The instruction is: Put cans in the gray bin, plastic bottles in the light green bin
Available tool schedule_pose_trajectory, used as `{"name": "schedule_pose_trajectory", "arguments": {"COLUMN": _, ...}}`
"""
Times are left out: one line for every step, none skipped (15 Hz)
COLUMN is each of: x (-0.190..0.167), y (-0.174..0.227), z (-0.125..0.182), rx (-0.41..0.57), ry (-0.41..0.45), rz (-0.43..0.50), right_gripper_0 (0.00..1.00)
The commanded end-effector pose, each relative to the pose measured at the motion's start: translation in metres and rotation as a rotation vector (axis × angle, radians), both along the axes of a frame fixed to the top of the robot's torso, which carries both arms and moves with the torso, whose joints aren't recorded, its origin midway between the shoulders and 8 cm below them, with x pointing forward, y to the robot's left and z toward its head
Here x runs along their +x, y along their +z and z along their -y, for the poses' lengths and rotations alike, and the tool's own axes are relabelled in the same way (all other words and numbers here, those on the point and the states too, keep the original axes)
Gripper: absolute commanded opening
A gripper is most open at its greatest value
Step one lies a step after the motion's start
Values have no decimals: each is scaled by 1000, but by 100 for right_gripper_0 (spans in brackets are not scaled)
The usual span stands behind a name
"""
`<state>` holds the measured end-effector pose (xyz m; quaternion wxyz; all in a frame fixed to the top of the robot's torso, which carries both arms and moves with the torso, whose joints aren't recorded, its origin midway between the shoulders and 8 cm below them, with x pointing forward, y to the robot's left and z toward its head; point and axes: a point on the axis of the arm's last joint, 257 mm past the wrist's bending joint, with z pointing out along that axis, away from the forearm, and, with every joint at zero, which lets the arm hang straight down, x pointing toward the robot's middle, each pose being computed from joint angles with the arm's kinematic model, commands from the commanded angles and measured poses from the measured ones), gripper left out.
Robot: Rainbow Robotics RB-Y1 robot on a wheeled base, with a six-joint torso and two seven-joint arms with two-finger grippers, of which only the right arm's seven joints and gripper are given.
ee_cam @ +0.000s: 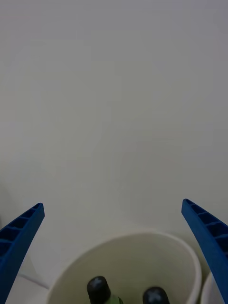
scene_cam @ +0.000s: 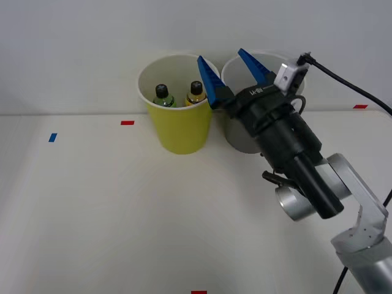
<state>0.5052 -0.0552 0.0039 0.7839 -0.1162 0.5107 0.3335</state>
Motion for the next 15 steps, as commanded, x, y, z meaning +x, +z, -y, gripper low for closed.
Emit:
{"name": "schedule_pose_trajectory", "arguments": {"x": -33, "y": -35, "z": 44, "rx": -48, "ry": -60, "rz": -45, "right_gripper_0": 100}}
{"name": "schedule_pose_trajectory", "arguments": {"x": -42, "y": -44, "z": 58, "rx": -71, "ry": -85, "rz": -58, "right_gripper_0": 100}}
{"name": "schedule_pose_trajectory", "arguments": {"x": -50, "y": -52, "z": 69, "rx": -94, "ry": -102, "rz": -68, "right_gripper_0": 100}}
{"name": "schedule_pose_trajectory", "arguments": {"x": -59, "y": -62, "z": 84, "rx": -125, "ry": -129, "rz": -80, "right_gripper_0": 100}}
{"name": "schedule_pose_trajectory", "arguments": {"x": -66, "y": -70, "z": 94, "rx": -141, "ry": -149, "rz": -97, "right_gripper_0": 100}}
{"name": "schedule_pose_trajectory", "arguments": {"x": -72, "y": -79, "z": 103, "rx": -155, "ry": -172, "rz": -112, "right_gripper_0": 100}}
{"name": "schedule_pose_trajectory", "arguments": {"x": -83, "y": -89, "z": 113, "rx": -164, "ry": -198, "rz": -136, "right_gripper_0": 100}}
{"name": "schedule_pose_trajectory", "arguments": {"x": -91, "y": -97, "z": 121, "rx": -173, "ry": -220, "rz": -154, "right_gripper_0": 100}}
{"name": "schedule_pose_trajectory", "arguments": {"x": -97, "y": -106, "z": 129, "rx": -189, "ry": -241, "rz": -172, "right_gripper_0": 100}}
{"name": "schedule_pose_trajectory", "arguments": {"x": -103, "y": -120, "z": 140, "rx": -216, "ry": -270, "rz": -199, "right_gripper_0": 100}}
{"name": "schedule_pose_trajectory", "arguments": {"x": -108, "y": -132, "z": 149, "rx": -246, "ry": -288, "rz": -220, "right_gripper_0": 100}}
{"name": "schedule_pose_trajectory", "arguments": {"x": -115, "y": -146, "z": 158, "rx": -264, "ry": -308, "rz": -250, "right_gripper_0": 100}}
{"name": "schedule_pose_trajectory", "arguments": {"x": -127, "y": -163, "z": 165, "rx": -275, "ry": -324, "rz": -291, "right_gripper_0": 100}}
{"name": "schedule_pose_trajectory", "arguments": {"x": -134, "y": -171, "z": 168, "rx": -277, "ry": -332, "rz": -309, "right_gripper_0": 100}}
{"name": "schedule_pose_trajectory", "arguments": {"x": -139, "y": -176, "z": 171, "rx": -276, "ry": -340, "rz": -321, "right_gripper_0": 100}}
